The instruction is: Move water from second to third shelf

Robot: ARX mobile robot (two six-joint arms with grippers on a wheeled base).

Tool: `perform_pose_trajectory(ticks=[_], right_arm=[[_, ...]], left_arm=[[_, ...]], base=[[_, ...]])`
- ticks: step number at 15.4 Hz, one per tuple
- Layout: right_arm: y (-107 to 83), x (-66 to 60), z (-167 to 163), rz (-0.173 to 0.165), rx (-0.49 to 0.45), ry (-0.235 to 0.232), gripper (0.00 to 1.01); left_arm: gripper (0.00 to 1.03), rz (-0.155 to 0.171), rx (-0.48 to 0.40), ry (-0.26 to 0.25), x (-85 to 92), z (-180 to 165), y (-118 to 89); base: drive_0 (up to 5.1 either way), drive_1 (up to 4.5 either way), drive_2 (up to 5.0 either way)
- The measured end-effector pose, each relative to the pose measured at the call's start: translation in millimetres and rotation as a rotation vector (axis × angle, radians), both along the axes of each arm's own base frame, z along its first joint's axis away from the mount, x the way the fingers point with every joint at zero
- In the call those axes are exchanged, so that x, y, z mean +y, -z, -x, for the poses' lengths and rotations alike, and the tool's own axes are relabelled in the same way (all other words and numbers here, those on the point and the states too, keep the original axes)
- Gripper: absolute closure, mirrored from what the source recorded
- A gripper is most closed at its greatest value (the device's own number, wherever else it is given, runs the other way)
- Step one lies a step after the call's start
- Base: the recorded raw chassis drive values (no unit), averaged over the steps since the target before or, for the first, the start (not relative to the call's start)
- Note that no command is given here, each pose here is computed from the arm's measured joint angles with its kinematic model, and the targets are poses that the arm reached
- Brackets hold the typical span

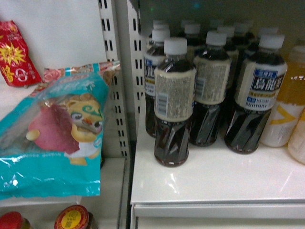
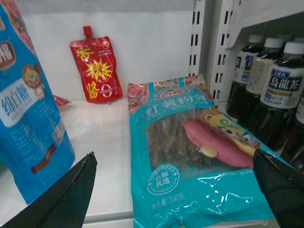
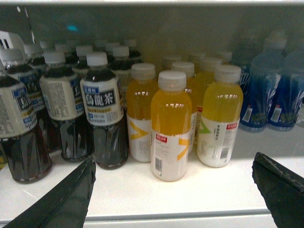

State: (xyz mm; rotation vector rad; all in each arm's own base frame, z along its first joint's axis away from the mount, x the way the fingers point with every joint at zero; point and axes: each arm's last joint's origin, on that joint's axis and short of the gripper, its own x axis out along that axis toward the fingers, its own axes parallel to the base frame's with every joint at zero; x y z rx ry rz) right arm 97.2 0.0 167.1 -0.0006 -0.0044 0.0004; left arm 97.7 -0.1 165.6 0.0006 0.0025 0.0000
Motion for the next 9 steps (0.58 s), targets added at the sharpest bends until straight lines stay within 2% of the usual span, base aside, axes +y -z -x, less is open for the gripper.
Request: perform_pose_trajectory(ticks=[9], right_arm=[[0.1,0.0,0.0,0.0,0.001,0.001,0.03]], left_arm=[[0.05,0.0,0.003,0.001,0.0,0.0,0.3]], base=[[0.0,0.0,0.0]])
